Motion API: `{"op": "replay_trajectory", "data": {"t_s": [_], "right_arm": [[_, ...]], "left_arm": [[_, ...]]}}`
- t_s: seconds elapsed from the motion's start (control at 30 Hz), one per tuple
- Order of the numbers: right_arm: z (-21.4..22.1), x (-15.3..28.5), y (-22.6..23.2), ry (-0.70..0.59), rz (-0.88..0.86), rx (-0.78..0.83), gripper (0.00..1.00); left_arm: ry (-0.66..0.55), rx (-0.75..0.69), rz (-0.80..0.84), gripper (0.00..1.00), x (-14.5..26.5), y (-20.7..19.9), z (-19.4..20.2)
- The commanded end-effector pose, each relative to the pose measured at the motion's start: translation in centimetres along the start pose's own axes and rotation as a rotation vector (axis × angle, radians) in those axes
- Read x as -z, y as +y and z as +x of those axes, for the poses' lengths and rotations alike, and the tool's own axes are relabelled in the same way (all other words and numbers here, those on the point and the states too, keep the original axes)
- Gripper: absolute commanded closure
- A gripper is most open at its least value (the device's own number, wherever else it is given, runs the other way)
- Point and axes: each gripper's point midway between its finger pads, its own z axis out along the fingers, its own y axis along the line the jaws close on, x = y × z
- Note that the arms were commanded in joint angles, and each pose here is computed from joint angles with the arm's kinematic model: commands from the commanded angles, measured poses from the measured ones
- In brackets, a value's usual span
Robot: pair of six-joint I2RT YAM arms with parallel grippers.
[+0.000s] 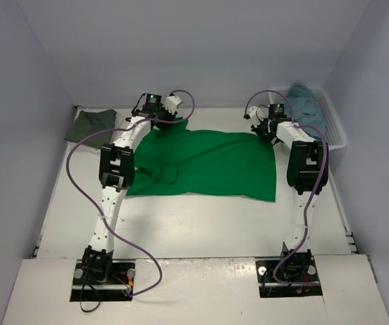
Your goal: Fold and stack the t-shirts
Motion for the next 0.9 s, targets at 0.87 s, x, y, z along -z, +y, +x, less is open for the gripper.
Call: {"op": "replay_trajectory", "data": {"t_s": [0.87], "right_arm": [[4.9, 0.4, 8.9, 0.257, -0.103, -0.036, 1.00]], "left_arm": [[-0.179, 0.033, 0.006, 0.48, 7.7, 1.8, -7.2]]}}
